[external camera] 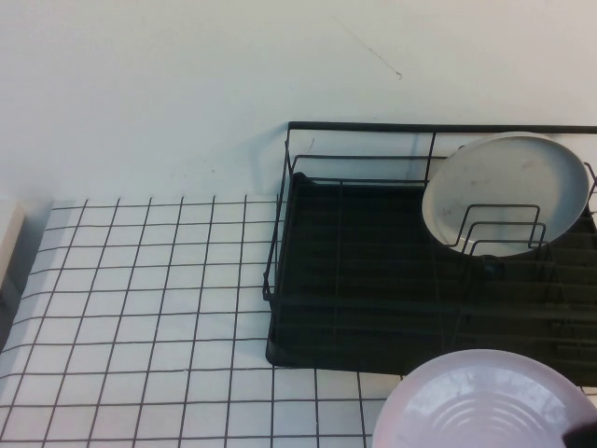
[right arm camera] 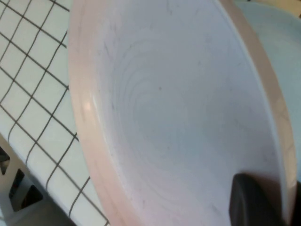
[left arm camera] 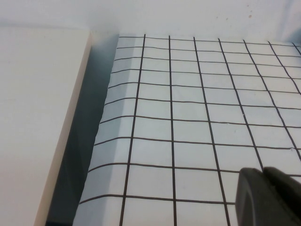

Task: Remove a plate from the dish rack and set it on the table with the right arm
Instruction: Place the plate from the table

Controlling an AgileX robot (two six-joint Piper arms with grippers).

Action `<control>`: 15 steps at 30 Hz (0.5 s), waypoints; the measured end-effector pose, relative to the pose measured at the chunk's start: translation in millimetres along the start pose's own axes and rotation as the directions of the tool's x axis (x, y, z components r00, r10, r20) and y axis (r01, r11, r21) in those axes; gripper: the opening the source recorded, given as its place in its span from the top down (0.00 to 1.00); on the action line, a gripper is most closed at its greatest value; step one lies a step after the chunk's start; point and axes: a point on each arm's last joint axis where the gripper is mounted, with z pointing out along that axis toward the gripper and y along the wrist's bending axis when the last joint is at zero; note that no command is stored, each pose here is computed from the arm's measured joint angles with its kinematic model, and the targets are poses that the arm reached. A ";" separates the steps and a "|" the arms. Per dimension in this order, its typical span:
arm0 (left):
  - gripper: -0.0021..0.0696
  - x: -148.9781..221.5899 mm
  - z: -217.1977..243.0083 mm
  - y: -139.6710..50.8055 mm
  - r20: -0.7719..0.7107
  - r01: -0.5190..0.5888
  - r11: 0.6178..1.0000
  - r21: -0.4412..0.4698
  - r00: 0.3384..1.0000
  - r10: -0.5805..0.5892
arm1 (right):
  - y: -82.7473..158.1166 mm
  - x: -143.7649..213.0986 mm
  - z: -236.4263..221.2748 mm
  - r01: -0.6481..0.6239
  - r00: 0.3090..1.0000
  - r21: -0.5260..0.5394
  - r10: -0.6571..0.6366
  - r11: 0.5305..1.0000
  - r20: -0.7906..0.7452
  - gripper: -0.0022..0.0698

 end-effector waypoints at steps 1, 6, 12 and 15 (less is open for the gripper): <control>0.98 0.0 0.0 0.0 0.000 0.000 1.000 0.000 1.000 0.000 | -2.3 -1.0 1.7 0.004 1.000 0.004 -0.004 1.000 0.004 0.85; 0.98 0.0 0.0 0.0 0.000 0.000 1.000 0.000 1.000 0.000 | -12.9 -6.2 9.9 -0.025 0.999 0.016 0.025 1.000 0.028 0.68; 0.98 0.0 0.0 0.0 0.000 0.000 1.000 0.000 1.000 0.000 | -22.1 -7.5 18.6 -0.026 1.000 0.003 0.026 1.000 -0.001 0.36; 0.98 0.0 0.0 0.0 0.000 0.000 1.000 0.000 1.000 0.000 | -22.8 -15.9 11.0 0.013 0.999 0.015 -0.012 1.000 -0.043 0.33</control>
